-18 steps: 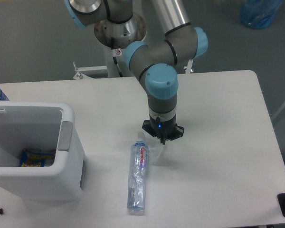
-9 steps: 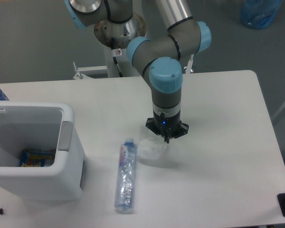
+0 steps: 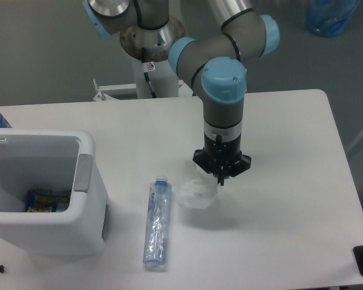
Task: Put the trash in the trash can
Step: 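Lift the plastic wrap and carry it over the white bin, then open the gripper to drop the wrap into the bin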
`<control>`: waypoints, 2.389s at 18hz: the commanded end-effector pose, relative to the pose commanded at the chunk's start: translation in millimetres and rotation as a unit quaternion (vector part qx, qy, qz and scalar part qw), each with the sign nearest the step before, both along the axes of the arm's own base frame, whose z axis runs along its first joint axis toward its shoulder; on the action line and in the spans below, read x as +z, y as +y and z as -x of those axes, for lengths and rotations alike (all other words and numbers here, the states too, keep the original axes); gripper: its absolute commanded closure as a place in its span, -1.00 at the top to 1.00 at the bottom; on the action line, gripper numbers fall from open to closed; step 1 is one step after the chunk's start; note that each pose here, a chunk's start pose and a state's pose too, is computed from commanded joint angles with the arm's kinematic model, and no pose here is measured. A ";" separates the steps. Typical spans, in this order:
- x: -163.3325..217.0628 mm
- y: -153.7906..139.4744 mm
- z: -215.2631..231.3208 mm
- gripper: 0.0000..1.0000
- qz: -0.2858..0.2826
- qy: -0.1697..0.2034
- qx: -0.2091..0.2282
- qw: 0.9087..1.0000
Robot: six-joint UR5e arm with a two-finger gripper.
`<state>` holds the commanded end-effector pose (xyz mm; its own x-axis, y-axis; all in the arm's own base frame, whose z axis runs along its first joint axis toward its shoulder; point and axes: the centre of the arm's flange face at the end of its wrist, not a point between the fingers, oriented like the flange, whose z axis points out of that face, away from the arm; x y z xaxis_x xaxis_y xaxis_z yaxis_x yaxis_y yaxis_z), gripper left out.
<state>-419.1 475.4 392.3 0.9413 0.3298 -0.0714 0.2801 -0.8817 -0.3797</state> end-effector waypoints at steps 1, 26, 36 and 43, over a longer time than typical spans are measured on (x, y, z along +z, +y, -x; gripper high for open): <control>15.4 5.1 2.4 -0.93 -0.025 -0.004 0.017 1.000; 165.7 81.2 -251.9 -0.91 -0.189 -0.088 0.004 0.978; 147.0 87.8 -270.8 1.00 -0.173 -0.098 -0.012 0.980; 141.9 77.3 -217.7 1.00 -0.176 -0.091 0.033 0.980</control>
